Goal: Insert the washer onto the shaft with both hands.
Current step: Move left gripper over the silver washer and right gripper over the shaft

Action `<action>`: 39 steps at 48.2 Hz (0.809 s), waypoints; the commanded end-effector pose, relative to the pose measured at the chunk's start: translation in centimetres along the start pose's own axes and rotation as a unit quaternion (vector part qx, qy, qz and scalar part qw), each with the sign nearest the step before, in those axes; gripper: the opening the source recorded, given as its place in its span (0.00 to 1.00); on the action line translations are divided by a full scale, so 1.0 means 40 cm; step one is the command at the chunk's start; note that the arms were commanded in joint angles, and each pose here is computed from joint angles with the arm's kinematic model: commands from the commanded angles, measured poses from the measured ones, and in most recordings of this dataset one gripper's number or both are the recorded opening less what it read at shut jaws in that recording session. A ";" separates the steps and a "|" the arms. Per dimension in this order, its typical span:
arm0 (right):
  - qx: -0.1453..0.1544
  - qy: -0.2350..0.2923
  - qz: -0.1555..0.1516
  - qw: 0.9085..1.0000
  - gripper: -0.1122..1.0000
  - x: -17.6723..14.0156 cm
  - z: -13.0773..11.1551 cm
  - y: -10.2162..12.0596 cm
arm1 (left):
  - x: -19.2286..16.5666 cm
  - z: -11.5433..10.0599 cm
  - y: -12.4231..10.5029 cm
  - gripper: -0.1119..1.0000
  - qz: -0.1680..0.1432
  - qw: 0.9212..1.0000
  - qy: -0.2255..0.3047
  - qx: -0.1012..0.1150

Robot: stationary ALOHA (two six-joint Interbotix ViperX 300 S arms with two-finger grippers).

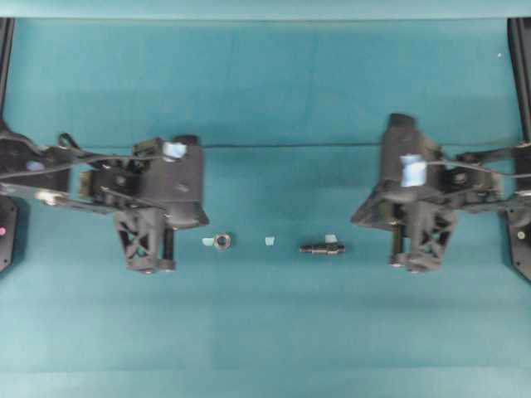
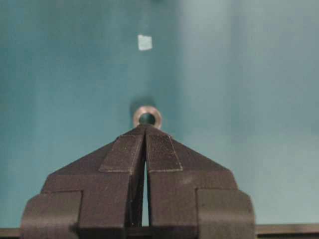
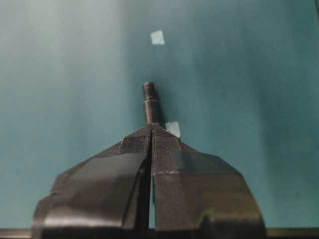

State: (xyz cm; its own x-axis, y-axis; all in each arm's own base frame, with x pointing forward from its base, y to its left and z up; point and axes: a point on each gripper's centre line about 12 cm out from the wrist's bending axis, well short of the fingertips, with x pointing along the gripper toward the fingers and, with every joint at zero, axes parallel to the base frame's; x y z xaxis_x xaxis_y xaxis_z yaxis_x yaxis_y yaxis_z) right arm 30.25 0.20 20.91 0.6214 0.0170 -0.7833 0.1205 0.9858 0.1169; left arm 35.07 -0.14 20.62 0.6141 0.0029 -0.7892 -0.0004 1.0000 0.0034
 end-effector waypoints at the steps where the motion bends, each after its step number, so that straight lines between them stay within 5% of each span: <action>1: -0.004 0.001 0.001 1.000 0.01 0.013 0.027 0.010 | 0.012 0.021 -0.003 0.12 -0.001 1.000 -0.002 0.003; 14: -0.014 0.049 -0.004 0.999 0.01 0.090 0.023 0.019 | 0.079 -0.010 -0.003 0.12 0.000 0.999 0.037 0.002; 39: -0.028 0.072 -0.015 0.997 0.04 0.119 0.026 0.014 | 0.094 -0.015 -0.009 0.12 -0.002 0.999 0.043 0.004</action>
State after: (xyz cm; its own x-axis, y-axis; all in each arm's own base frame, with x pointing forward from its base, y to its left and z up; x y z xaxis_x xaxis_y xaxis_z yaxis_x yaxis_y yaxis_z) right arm 33.63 0.59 17.30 0.4808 0.0065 -0.8768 0.0960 0.9936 0.0601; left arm 36.50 -0.31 16.58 0.5220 0.0011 -0.8529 0.0033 1.0000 0.0033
